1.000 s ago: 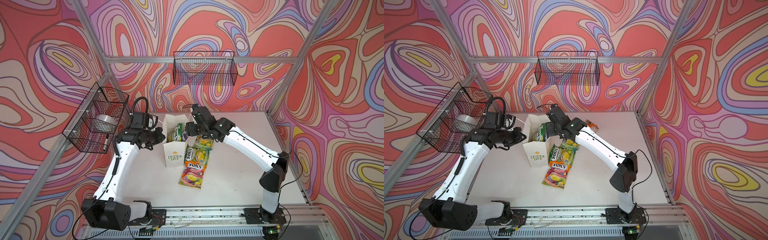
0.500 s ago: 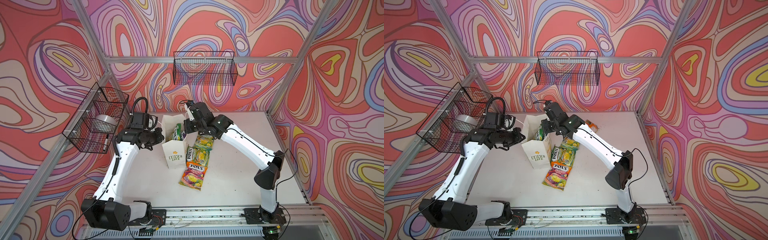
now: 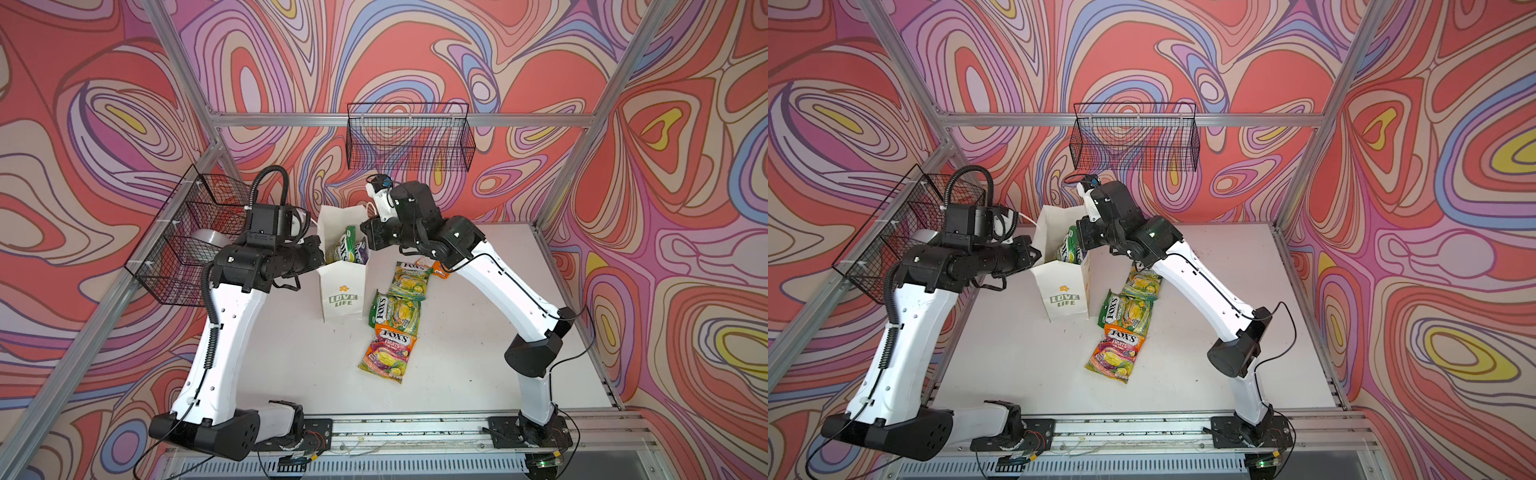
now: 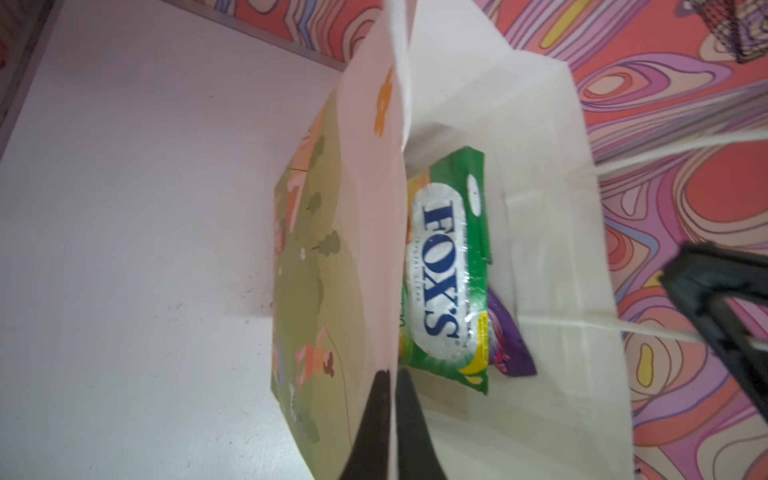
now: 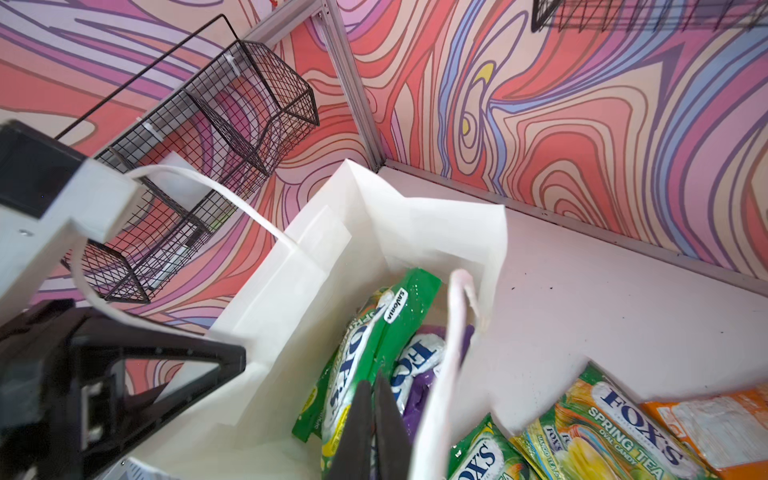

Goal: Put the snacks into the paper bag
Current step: 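Grasp the bag handle with the right gripper while the left gripper releases it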

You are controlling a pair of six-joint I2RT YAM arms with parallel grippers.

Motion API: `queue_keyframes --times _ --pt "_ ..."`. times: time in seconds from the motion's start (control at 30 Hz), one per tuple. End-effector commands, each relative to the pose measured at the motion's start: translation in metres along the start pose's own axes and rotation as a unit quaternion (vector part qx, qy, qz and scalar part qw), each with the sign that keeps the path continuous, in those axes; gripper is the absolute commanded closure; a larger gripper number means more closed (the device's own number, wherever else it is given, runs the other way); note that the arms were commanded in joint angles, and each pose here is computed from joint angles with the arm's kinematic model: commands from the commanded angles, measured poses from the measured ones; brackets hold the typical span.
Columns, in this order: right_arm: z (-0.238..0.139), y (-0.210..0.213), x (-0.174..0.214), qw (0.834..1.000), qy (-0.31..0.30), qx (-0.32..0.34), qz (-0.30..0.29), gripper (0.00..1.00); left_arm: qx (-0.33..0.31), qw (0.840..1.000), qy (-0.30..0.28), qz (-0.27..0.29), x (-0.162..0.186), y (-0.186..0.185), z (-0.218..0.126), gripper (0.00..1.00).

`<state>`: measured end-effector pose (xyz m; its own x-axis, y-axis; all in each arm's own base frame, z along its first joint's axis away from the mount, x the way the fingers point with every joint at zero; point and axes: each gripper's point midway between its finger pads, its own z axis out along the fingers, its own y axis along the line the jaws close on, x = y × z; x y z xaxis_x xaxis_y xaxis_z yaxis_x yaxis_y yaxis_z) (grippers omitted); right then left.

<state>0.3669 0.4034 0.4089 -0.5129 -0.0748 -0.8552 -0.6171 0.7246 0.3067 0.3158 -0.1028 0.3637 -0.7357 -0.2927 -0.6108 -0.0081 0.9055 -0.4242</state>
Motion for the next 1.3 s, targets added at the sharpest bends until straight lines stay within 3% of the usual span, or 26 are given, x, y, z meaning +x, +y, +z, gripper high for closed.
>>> queue_keyframes --times 0.0,0.23,0.37,0.7,1.0,1.27 --pt "-0.053 0.0 -0.035 0.998 -0.062 0.006 -0.011 1.0 0.038 0.999 -0.001 0.026 0.002 -0.04 -0.002 1.0" --pt "-0.123 -0.03 -0.032 0.993 -0.1 0.064 -0.002 1.0 0.101 0.991 0.023 0.089 0.034 -0.125 0.013 1.0" --pt "-0.153 -0.057 -0.019 0.987 -0.112 0.111 0.014 1.0 0.124 0.986 0.046 0.099 0.054 -0.162 0.038 1.0" --pt "-0.185 -0.124 0.038 0.97 -0.093 0.218 0.048 1.0 0.153 0.972 0.136 0.113 0.121 -0.238 0.113 1.0" --pt "-0.192 -0.151 0.061 0.966 -0.088 0.23 0.075 1.0 0.12 0.978 0.117 0.122 0.135 -0.249 0.123 1.0" --pt "-0.19 -0.179 0.089 0.962 -0.062 0.234 0.129 1.0 0.108 0.979 0.135 0.112 0.15 -0.24 0.134 1.0"
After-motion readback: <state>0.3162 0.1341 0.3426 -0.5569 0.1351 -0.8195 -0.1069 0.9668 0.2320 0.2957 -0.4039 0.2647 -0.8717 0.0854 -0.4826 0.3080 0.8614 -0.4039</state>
